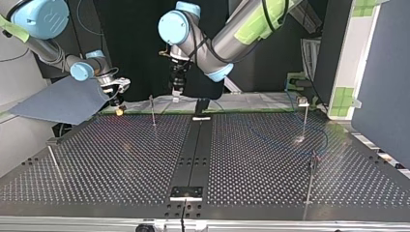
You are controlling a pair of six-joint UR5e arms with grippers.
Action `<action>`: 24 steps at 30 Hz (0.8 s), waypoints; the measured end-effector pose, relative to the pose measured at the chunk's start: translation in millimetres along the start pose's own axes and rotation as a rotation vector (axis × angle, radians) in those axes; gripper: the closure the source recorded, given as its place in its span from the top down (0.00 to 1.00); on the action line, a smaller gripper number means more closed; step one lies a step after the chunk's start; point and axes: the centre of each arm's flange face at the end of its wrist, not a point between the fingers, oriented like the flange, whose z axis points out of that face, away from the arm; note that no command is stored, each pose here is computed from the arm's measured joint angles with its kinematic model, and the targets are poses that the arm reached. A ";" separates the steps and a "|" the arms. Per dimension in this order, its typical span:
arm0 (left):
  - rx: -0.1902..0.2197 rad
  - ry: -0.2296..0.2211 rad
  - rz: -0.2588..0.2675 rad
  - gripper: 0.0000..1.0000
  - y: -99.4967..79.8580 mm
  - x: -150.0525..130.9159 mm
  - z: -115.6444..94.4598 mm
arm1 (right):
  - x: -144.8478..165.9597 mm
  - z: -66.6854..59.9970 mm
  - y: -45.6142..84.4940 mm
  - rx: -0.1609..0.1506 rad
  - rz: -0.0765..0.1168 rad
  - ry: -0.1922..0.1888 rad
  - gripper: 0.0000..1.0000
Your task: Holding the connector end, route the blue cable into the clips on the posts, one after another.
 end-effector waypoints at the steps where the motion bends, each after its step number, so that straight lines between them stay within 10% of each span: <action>1: 0.002 -0.008 -0.006 1.00 0.9 -2.5 -2.4 | 0.0 0.0 0.1 0.000 0.000 0.000 0.00; 24: 0.042 -0.213 -0.139 1.00 25.4 -59.4 -74.8 | -0.1 -0.5 1.1 -0.002 -0.002 -0.001 0.00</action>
